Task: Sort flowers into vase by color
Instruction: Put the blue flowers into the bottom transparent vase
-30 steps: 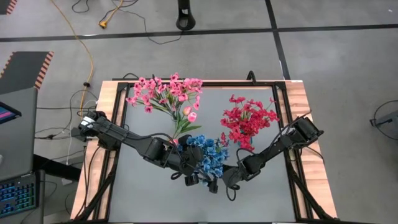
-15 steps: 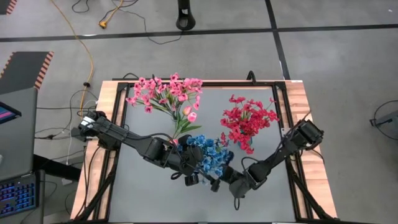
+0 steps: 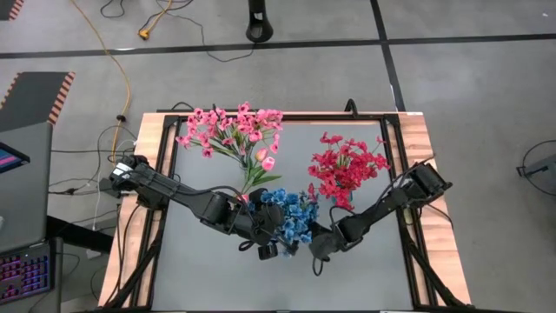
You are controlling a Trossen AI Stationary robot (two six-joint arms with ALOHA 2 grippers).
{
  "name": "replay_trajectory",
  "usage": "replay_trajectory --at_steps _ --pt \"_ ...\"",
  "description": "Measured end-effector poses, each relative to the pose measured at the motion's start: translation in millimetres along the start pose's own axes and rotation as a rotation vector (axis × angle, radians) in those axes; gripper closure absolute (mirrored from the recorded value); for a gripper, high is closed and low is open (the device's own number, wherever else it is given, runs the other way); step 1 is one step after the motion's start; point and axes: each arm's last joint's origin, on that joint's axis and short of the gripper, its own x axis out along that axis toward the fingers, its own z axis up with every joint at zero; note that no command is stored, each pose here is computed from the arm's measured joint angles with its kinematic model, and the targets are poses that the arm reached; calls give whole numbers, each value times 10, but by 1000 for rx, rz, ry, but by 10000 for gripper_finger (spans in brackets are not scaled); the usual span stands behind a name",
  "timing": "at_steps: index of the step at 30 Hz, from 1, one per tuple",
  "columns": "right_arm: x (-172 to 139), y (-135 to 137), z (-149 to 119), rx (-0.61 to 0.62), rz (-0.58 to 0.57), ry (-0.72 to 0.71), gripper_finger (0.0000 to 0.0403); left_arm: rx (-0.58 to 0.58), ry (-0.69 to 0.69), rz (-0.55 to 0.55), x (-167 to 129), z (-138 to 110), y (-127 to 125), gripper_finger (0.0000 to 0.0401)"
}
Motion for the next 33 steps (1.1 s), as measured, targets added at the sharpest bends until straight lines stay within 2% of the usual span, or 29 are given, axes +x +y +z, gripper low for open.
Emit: replay_trajectory --at_steps 12,21,26,33 --pt "67 -46 32 18 -15 -9 13 0 0 0 0 0 -1 195" --pt "60 -11 69 4 47 -24 13 0 0 0 0 0 -1 195" --pt "71 -7 69 59 91 -7 13 0 0 0 -1 -1 -1 195" --pt "145 -65 91 64 71 -8 13 0 0 0 0 0 0 195"
